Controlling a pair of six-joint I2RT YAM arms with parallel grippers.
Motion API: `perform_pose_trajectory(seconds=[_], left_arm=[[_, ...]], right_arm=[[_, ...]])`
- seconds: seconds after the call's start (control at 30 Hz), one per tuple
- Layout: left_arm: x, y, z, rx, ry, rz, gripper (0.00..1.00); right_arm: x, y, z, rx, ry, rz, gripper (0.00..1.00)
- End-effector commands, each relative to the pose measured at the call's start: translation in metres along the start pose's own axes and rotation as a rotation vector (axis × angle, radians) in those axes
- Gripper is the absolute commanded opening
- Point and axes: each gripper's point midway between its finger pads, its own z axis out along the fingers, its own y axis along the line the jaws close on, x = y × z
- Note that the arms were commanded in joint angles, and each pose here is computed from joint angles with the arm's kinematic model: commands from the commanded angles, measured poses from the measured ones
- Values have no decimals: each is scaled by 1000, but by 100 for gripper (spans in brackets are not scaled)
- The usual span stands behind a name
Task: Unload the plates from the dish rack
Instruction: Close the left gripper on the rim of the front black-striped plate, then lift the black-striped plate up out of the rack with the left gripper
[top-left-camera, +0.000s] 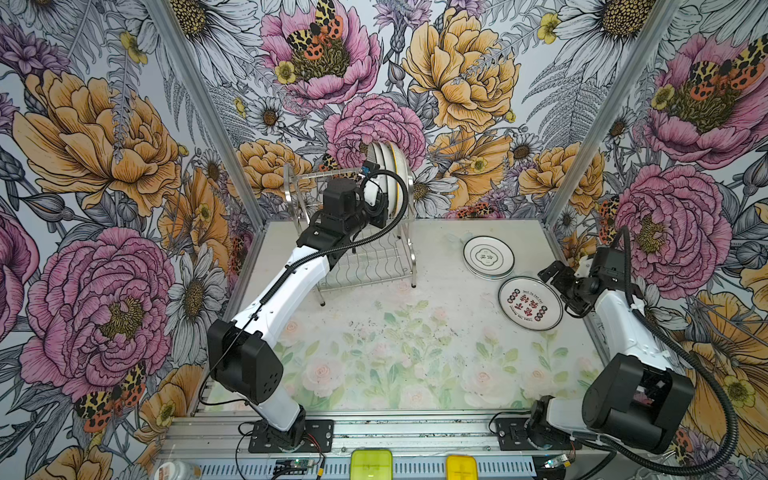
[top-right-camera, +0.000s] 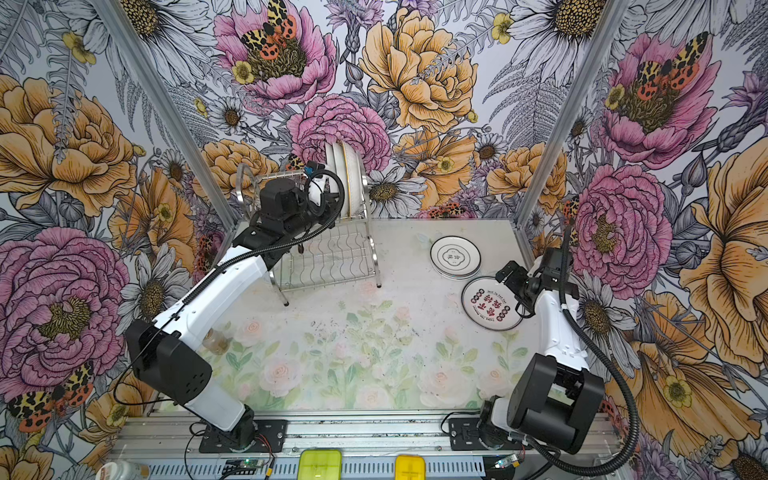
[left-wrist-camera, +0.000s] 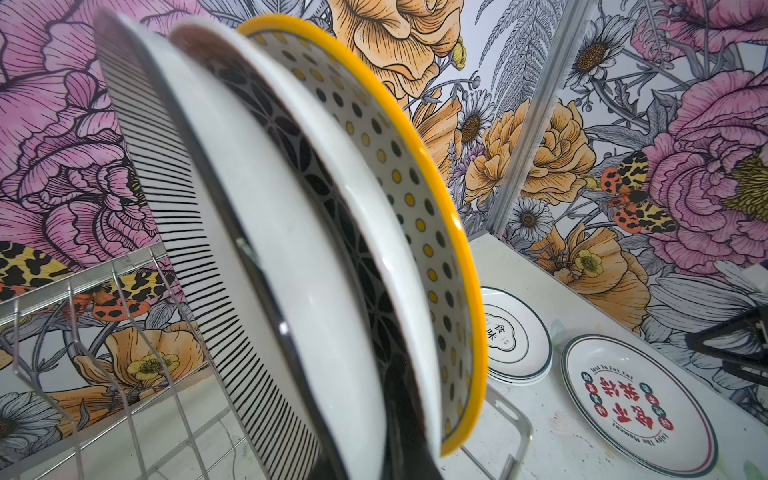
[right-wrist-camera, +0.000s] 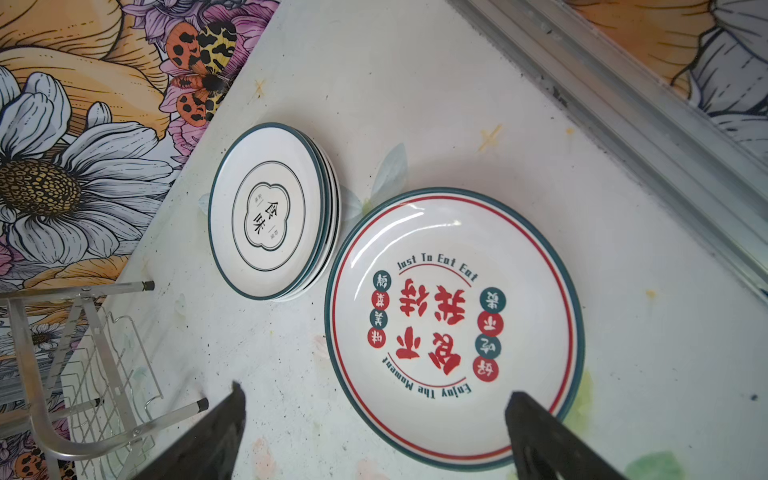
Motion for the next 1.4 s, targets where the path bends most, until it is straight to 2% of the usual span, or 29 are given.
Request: perform_pose_trajectory(seconds=[0.0,0.37,0.73,1.2,1.37], left_arm=[[-71,15,-42,-31,-221,96,0],[-72,17,-52,6,-251,66,0],[-78,39,-74,17,-342,-38,0],[-96,45,-96,60,-443,-82,0],[-102,45,-101,53,-440,-59,0]], right_arm=[[-10,12,-13,-33,-41,-34,99],[-8,10,-13,-33,-39,-37,99],[-6,9,-16,-40,-42,-47,99],[-5,12,-20,-55,-48,-65,99],[-4,11,-18,-55,-40,-64,99]])
